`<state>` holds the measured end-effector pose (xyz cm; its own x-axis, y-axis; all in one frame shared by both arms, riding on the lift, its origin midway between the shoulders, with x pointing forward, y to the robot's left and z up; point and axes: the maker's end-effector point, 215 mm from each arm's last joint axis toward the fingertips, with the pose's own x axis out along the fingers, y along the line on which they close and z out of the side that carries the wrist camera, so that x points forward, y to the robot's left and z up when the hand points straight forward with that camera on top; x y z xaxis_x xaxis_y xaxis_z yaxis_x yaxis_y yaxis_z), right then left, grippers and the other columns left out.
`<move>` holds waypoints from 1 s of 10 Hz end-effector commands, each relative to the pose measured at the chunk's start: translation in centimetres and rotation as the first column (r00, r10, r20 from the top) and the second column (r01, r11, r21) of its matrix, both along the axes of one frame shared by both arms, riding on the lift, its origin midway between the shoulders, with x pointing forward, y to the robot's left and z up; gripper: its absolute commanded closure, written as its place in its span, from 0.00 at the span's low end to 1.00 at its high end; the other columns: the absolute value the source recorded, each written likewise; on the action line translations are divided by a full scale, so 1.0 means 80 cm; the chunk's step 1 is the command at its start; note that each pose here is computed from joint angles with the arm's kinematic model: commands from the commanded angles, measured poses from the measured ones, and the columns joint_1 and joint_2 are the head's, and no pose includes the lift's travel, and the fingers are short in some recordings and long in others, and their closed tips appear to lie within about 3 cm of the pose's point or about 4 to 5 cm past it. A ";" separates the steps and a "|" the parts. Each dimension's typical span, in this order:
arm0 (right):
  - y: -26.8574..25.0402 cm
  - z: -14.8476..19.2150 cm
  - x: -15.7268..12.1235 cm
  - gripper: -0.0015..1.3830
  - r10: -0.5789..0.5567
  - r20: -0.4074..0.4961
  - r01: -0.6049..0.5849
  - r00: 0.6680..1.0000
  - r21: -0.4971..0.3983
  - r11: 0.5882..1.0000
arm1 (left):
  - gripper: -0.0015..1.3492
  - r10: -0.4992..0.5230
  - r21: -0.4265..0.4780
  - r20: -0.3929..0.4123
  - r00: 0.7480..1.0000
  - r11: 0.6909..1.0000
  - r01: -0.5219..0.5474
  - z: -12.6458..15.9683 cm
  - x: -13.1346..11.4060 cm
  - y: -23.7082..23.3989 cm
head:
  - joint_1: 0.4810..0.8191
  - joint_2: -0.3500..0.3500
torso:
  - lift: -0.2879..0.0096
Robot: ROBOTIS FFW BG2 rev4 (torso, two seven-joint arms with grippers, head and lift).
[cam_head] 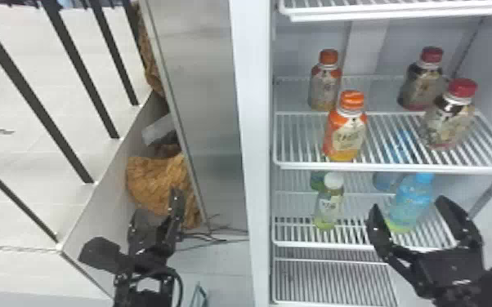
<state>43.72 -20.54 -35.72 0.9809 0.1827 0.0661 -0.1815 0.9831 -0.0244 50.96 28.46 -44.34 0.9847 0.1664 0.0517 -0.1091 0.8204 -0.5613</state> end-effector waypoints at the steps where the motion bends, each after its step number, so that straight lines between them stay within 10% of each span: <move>1: 0.000 0.000 0.000 0.00 0.000 0.000 0.000 1.000 0.000 1.000 | 0.00 0.000 0.000 0.000 1.000 1.000 0.000 0.000 0.000 0.000 | 0.63 0.63 | 0.83; 10: 0.000 0.000 0.000 0.00 0.000 0.000 0.000 1.000 0.000 1.000 | 0.00 0.000 0.000 0.000 1.000 1.000 0.000 0.000 0.000 0.000 | 0.63 0.63 | 0.83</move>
